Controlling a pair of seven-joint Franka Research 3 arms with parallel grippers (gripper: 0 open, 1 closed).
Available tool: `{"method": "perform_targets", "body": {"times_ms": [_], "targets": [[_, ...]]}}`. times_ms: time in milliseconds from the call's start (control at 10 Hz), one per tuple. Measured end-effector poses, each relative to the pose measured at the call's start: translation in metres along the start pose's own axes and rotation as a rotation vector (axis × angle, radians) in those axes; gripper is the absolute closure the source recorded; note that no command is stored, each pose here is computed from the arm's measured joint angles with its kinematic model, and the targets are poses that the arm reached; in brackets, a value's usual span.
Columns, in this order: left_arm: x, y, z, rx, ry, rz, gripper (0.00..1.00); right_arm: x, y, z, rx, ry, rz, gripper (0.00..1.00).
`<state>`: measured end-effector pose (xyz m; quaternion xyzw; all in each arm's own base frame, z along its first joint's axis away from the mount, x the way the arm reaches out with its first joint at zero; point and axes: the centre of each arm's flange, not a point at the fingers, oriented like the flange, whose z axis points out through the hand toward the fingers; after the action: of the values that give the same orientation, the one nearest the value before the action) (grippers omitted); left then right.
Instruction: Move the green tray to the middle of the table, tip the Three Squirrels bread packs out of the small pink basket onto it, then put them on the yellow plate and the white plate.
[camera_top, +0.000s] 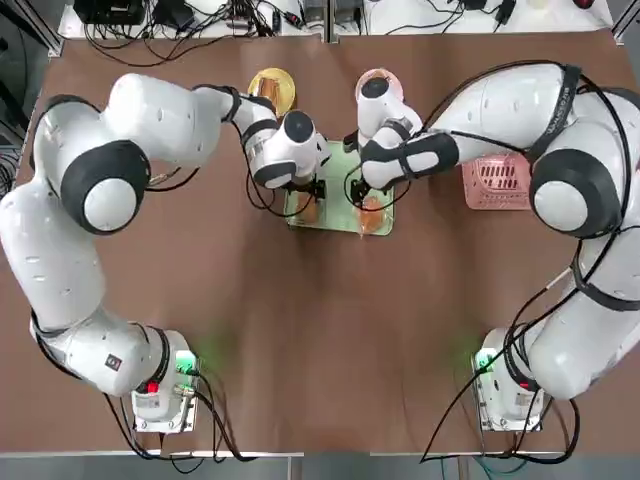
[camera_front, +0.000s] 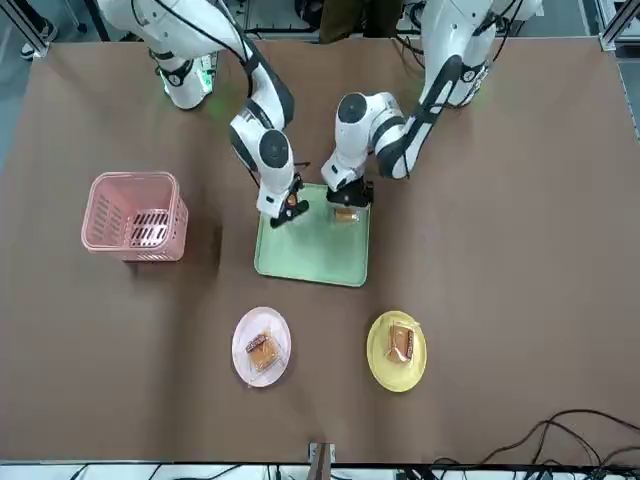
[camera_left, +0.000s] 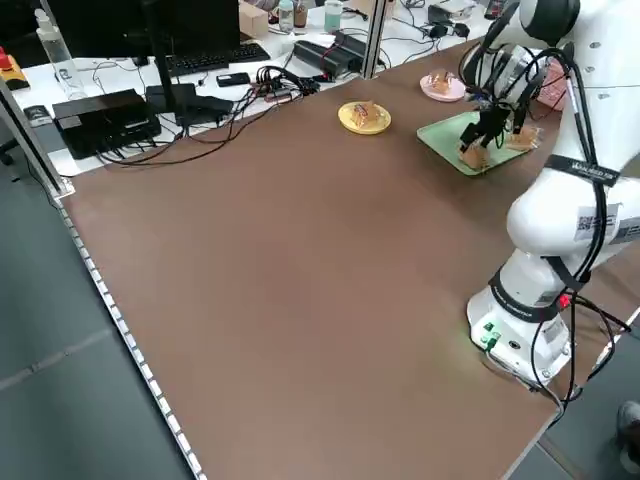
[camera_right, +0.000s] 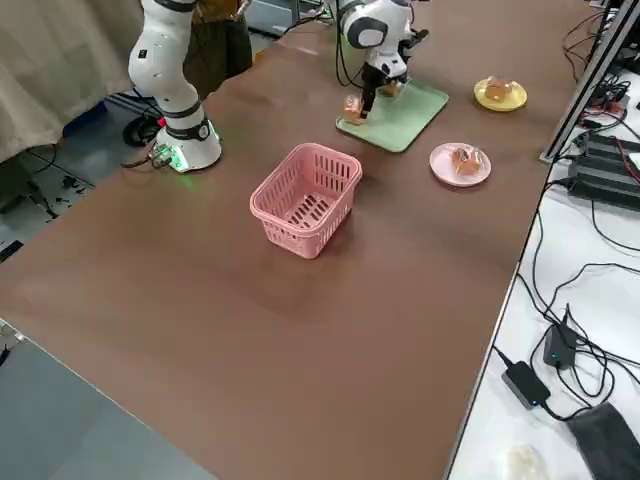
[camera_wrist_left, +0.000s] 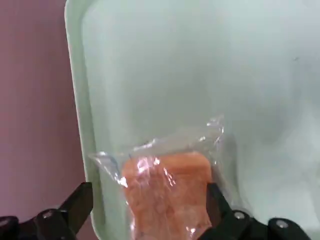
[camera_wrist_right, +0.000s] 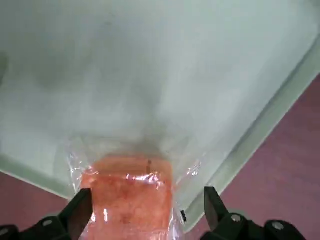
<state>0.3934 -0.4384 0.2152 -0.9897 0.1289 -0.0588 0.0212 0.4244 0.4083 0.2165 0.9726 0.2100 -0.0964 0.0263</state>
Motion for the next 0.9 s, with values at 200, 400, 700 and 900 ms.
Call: {"method": "perform_targets", "body": {"times_ms": [200, 400, 700, 900], "targets": [[0.01, -0.005, -0.005, 0.009, 0.005, 0.029, 0.0, -0.003, -0.008, 0.0, 0.003, -0.003, -0.015, 0.01], [0.007, 0.001, -0.007, 0.009, 0.004, 0.03, 0.0, -0.005, -0.014, 0.001, 0.006, -0.004, -0.026, 0.01], [0.002, 0.014, -0.011, 0.003, 0.011, 0.037, 0.0, -0.011, -0.013, 0.014, 0.005, -0.017, -0.031, 0.01], [-0.002, 0.02, -0.003, 0.002, -0.003, 0.04, 0.0, -0.014, -0.013, 0.026, 0.004, -0.027, -0.034, 0.01]]}}
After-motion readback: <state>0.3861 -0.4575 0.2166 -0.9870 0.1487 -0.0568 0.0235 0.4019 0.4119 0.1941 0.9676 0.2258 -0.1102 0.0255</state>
